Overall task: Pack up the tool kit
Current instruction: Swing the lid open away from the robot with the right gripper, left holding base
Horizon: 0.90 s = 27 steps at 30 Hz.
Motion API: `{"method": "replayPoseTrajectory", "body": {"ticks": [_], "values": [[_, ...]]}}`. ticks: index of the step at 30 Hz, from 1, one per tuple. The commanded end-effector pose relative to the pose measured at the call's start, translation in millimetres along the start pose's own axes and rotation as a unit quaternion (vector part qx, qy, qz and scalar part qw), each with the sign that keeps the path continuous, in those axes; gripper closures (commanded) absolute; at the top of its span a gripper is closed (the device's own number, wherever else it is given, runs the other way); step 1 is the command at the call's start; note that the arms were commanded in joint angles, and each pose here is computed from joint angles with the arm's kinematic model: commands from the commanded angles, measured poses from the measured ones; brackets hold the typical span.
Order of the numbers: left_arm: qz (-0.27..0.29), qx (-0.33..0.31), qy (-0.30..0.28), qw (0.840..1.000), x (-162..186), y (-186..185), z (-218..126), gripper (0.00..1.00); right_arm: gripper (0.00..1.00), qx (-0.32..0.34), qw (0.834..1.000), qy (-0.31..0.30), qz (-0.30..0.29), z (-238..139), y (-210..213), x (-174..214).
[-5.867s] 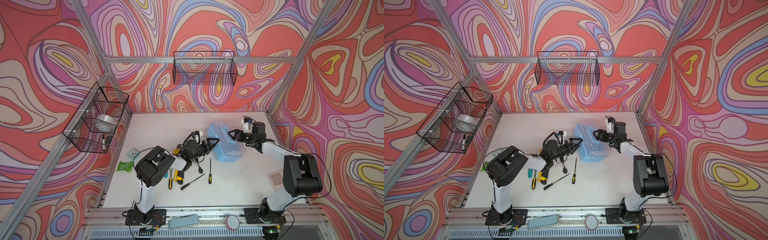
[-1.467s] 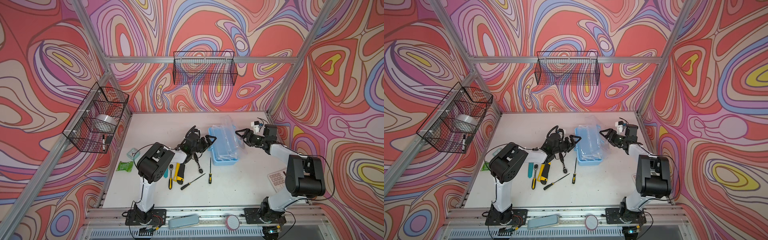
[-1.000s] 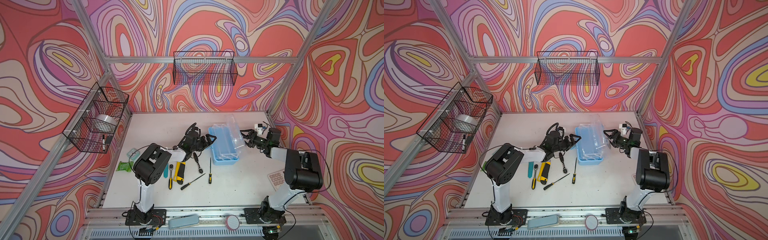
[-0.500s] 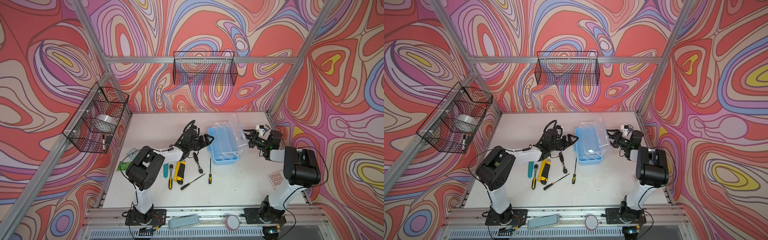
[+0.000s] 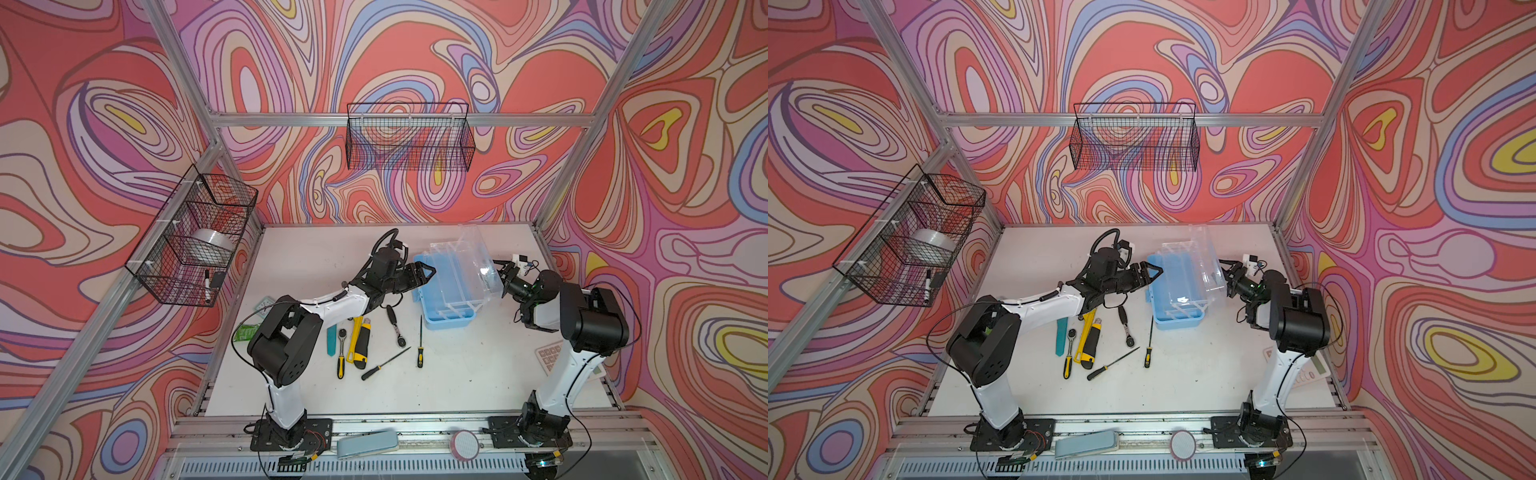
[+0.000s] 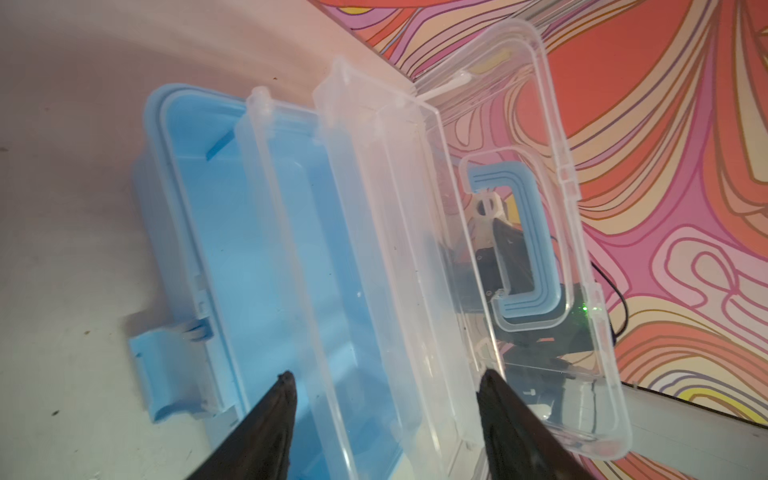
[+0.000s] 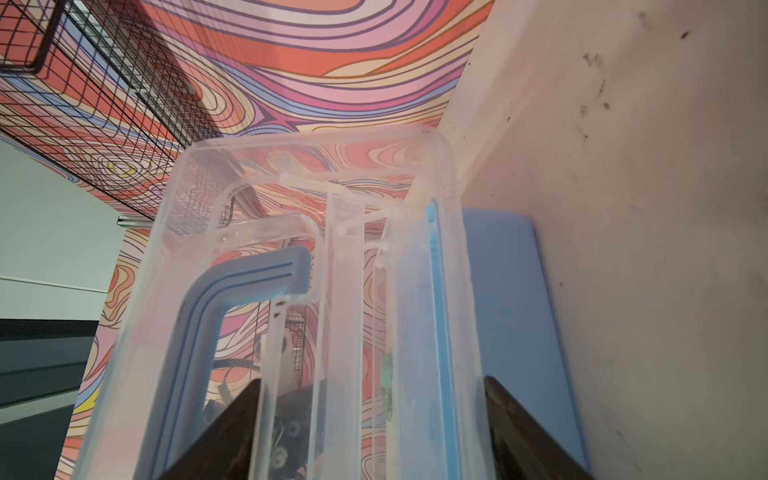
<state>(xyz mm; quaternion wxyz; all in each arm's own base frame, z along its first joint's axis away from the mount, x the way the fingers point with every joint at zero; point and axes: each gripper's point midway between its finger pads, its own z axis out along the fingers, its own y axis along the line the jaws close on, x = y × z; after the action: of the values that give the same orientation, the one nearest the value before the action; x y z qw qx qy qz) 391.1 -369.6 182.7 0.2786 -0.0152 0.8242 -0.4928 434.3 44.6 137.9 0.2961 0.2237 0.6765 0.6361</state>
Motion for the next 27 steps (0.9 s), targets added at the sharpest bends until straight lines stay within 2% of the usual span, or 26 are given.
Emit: {"method": "replayPoseTrajectory", "body": {"ticks": [1, 7, 15, 27], "values": [[0.02, 0.021, 0.017, 0.999, 3, -26, 5, 0.29, 0.38, -0.027, 0.999, 0.003, -0.039, -1, 15, 0], [0.0, 0.014, 0.03, 0.999, 10, -21, 20, 0.3, 0.38, -0.04, 0.999, 0.005, -0.029, 0, 13, 1], [-0.01, -0.016, 0.028, 0.999, 14, -6, 21, 0.3, 0.37, -0.04, 0.999, 0.003, -0.027, 1, 11, -2], [-0.022, 0.007, 0.045, 0.999, 20, -8, 47, 0.33, 0.36, -0.048, 0.999, 0.001, -0.02, 1, 15, -3]]}}
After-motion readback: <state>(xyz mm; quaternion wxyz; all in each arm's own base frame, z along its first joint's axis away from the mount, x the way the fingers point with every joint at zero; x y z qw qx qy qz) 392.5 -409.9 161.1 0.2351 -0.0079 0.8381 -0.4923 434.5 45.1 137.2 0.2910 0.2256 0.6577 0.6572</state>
